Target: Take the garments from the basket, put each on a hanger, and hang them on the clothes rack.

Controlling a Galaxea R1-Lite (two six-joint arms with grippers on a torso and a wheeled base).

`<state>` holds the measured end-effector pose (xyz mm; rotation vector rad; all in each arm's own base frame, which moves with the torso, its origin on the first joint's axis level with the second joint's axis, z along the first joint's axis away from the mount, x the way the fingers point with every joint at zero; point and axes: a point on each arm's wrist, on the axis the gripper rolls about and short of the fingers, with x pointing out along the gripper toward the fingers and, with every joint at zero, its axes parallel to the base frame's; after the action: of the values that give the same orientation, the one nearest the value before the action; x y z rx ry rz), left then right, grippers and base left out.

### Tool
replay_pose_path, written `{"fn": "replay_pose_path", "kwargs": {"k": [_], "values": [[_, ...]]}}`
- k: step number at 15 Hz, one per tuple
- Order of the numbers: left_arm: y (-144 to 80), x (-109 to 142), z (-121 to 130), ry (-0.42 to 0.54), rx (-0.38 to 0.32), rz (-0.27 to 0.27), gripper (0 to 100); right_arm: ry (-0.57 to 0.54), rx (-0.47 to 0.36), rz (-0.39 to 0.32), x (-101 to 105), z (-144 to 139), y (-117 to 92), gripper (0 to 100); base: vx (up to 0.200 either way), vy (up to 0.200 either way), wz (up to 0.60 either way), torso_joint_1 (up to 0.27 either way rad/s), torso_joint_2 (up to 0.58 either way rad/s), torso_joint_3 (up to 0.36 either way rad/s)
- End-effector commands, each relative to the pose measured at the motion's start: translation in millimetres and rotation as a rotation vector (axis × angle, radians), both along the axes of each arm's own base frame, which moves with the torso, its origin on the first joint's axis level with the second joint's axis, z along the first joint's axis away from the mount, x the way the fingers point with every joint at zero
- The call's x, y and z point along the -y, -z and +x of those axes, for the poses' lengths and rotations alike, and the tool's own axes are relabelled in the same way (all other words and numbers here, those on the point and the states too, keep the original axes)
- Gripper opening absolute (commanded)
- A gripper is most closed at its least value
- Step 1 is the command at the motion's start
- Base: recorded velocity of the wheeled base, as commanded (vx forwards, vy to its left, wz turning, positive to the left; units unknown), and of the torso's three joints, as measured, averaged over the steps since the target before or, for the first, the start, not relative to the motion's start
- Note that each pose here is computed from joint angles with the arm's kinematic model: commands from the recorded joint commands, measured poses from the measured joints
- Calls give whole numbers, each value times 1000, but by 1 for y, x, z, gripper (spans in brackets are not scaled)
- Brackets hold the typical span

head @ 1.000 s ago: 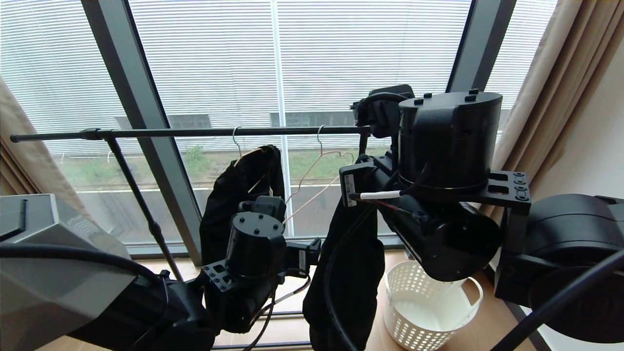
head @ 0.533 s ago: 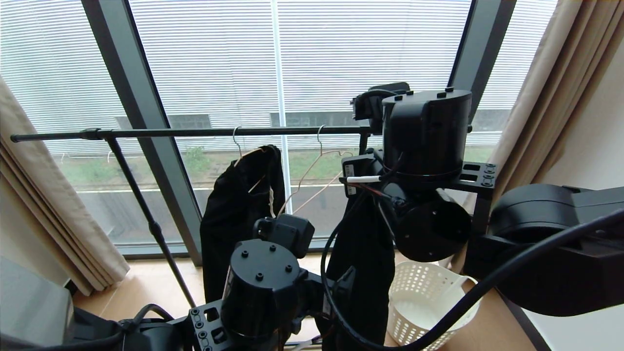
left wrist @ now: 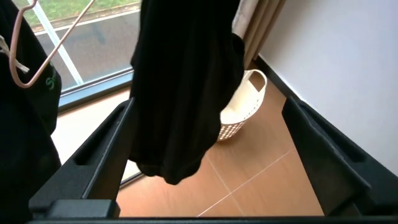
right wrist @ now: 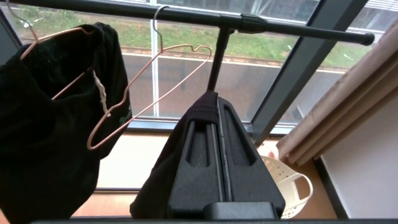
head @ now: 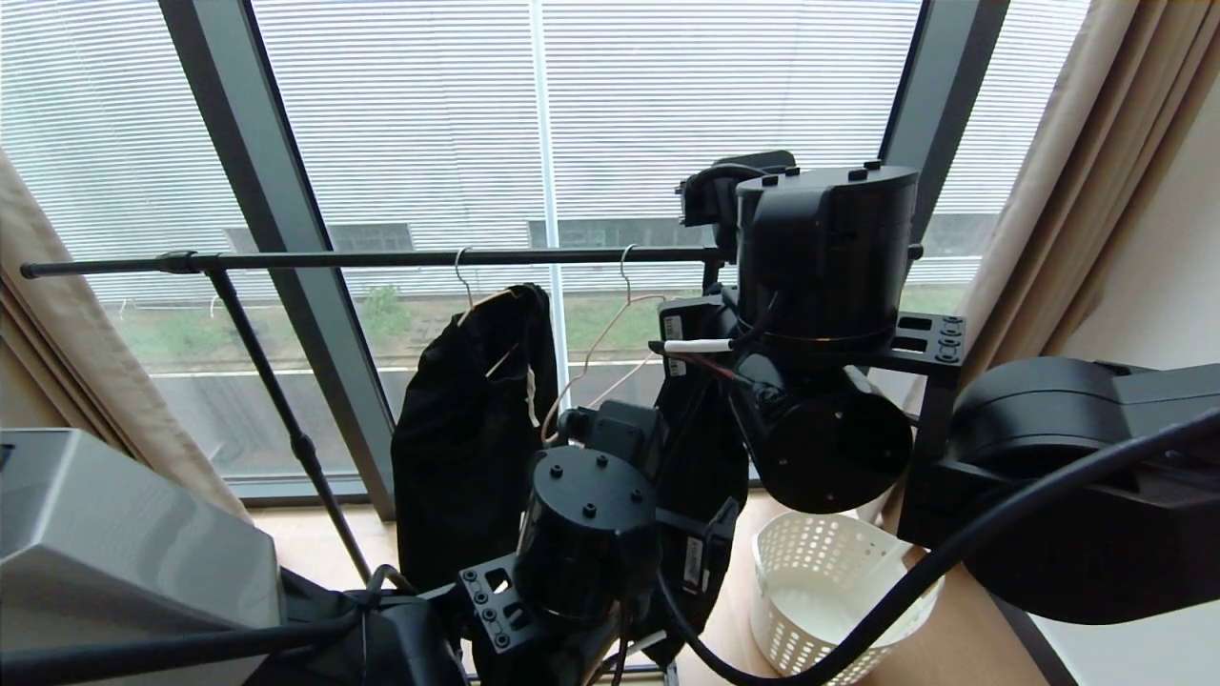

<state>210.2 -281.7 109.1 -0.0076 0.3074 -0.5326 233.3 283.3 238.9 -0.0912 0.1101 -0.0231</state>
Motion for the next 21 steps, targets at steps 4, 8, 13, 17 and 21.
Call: {"fn": "replay_pose_path", "kwargs": {"k": [4, 8, 13, 17, 21], "values": [[22, 0, 41, -89, -16, 24, 100, -21, 2, 3, -5, -6, -1, 0, 0, 0, 0, 0, 0, 0], [25, -28, 53, -166, -34, 48, 100, -14, 12, 16, 1, -7, -7, 0, 0, 0, 0, 0, 0, 0], [10, -61, 41, -207, -17, 27, 100, 5, 13, 19, 5, -2, -8, 0, 0, 0, 0, 0, 0, 0], [-3, -48, 9, -113, 7, 3, 100, 3, 7, 10, 2, 0, -4, 0, 0, 0, 0, 0, 0, 0], [-12, -23, 1, -36, 40, -29, 100, -2, 2, 1, -3, 2, 0, 0, 0, 0, 0, 0, 0, 0]]}}
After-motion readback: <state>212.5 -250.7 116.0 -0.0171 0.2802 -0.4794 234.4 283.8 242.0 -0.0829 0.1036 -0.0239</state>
